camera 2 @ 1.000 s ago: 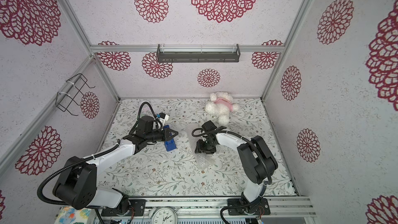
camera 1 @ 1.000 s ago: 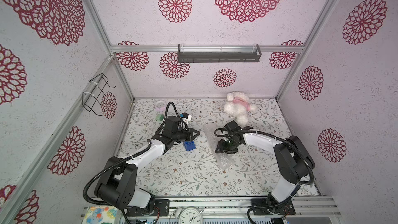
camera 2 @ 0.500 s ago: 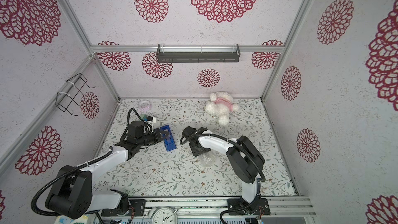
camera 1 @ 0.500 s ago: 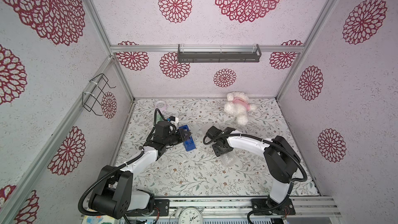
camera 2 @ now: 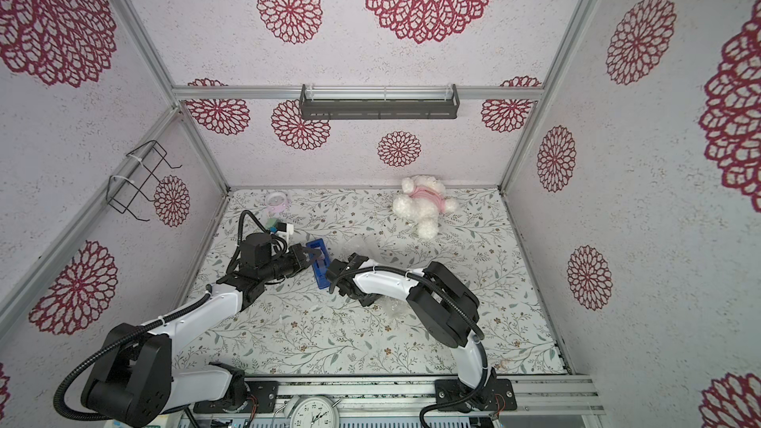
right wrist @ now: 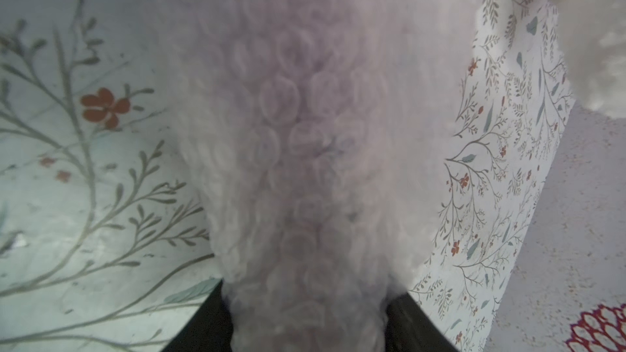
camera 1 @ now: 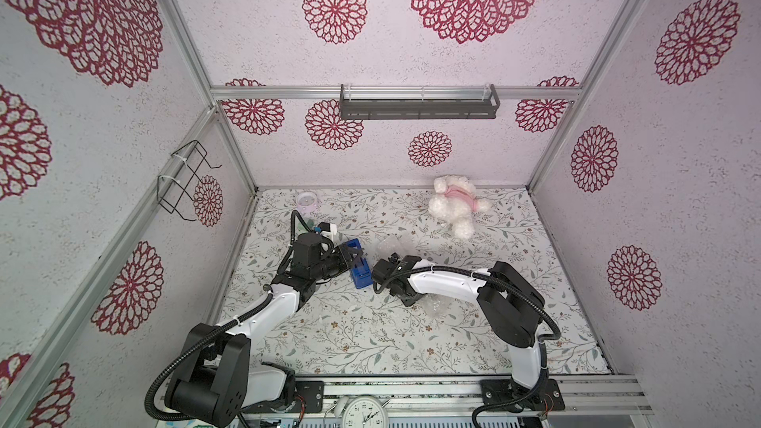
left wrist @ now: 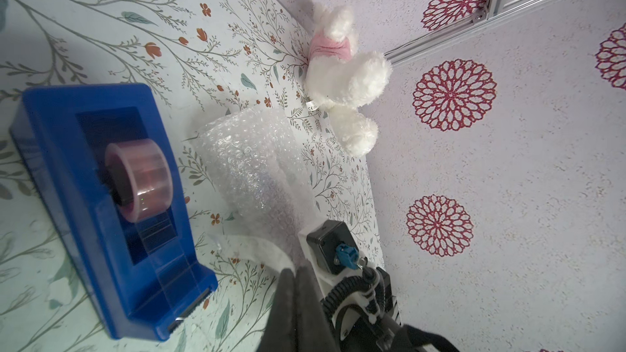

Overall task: Wrap wine bottles in bubble wrap
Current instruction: Adjust the bubble wrap at the center of the board, then place the wine bottle on the bubble wrap.

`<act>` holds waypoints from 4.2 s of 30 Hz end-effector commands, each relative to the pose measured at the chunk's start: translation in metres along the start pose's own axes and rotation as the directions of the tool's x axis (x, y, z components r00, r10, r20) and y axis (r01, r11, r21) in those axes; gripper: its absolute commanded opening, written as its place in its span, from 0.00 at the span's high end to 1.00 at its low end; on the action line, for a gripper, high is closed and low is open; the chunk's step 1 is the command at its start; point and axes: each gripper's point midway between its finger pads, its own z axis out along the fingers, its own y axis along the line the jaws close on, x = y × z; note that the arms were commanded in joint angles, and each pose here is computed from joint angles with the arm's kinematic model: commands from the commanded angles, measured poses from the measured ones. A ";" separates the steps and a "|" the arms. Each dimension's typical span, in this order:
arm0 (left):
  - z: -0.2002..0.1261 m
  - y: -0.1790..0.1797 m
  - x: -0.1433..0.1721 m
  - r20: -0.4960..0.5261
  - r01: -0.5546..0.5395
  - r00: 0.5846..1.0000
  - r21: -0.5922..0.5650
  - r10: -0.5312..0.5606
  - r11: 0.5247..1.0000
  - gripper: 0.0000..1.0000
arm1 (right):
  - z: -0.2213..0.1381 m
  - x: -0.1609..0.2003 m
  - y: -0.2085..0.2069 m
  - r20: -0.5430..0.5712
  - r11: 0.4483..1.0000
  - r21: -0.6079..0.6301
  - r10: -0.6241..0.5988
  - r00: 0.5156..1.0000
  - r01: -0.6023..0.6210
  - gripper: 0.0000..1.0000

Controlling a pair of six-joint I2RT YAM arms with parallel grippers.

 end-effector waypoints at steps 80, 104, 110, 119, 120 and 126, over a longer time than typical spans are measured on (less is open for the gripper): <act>0.048 -0.022 0.018 -0.093 0.044 0.995 0.050 -0.039 0.998 1.00 | -0.004 -0.017 -0.037 -0.111 0.298 -0.899 0.553 0.826 -0.320 0.60; 0.085 -0.076 0.042 0.106 0.208 0.968 0.175 -0.229 0.962 1.00 | -0.013 -0.007 -0.013 -0.108 0.263 -0.919 0.546 0.831 -0.293 0.54; 0.093 -0.063 0.059 0.137 0.230 0.960 0.105 -0.243 0.968 1.00 | -0.020 -0.009 -0.013 -0.090 0.255 -0.929 0.546 0.833 -0.267 0.54; 0.115 -0.053 0.078 0.116 0.284 0.949 0.096 -0.294 0.954 1.00 | -0.018 -0.007 -0.009 -0.091 0.251 -0.933 0.526 0.845 -0.257 0.54; 0.117 -0.058 0.078 0.109 0.283 0.950 0.107 -0.294 0.953 1.00 | -0.017 -0.007 -0.009 -0.091 0.253 -0.933 0.525 0.846 -0.257 0.54; 0.121 -0.069 0.078 0.096 0.252 0.960 0.103 -0.262 0.962 1.00 | -0.017 -0.009 -0.008 -0.089 0.249 -0.935 0.527 0.845 -0.253 0.54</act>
